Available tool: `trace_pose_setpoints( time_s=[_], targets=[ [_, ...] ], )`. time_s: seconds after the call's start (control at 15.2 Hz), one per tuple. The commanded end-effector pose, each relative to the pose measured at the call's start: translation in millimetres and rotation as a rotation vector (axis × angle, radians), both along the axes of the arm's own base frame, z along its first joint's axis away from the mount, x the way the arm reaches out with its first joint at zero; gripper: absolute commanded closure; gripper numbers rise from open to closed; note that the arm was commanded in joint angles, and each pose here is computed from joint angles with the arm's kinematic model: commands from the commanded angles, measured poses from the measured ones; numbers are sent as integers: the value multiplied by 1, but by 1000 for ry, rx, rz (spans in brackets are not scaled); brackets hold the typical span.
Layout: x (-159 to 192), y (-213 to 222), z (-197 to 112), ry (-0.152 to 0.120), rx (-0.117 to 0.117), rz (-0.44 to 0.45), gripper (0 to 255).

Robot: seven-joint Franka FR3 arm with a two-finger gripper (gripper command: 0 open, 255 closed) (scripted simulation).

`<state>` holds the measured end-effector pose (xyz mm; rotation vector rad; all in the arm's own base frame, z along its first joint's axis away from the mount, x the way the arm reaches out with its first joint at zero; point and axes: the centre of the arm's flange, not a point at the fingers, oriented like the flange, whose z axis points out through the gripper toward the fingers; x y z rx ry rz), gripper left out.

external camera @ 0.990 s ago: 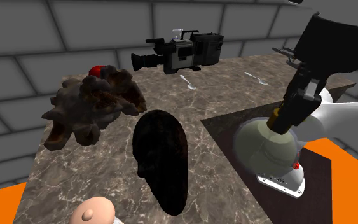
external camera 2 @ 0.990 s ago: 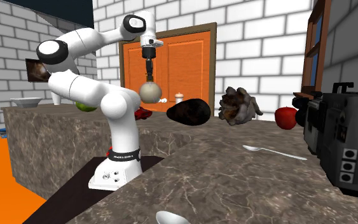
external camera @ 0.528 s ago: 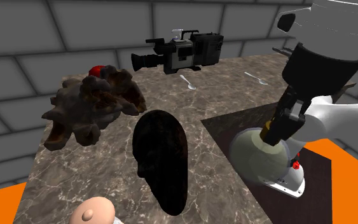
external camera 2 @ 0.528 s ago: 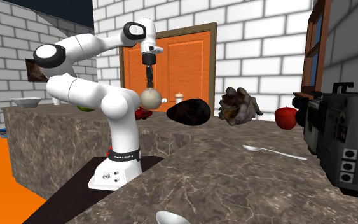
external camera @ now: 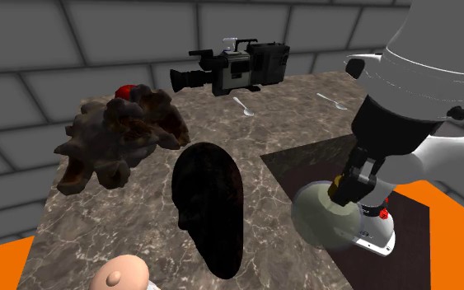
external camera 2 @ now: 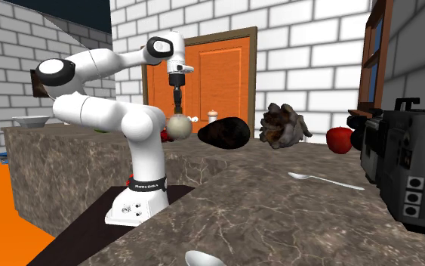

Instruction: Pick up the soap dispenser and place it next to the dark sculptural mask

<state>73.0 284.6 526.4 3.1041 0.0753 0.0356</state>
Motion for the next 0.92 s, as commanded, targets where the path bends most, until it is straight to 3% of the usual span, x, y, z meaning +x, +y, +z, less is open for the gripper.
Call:
trace_pose_setpoints(
  time_s=[0.0, 0.53, 0.86],
  targets=[
    [1, 0, -11, -1, 1, 0, 255],
    [1, 0, -55, -1, 1, 0, 255],
    [1, 0, -55, -1, 1, 0, 255]
  ],
)
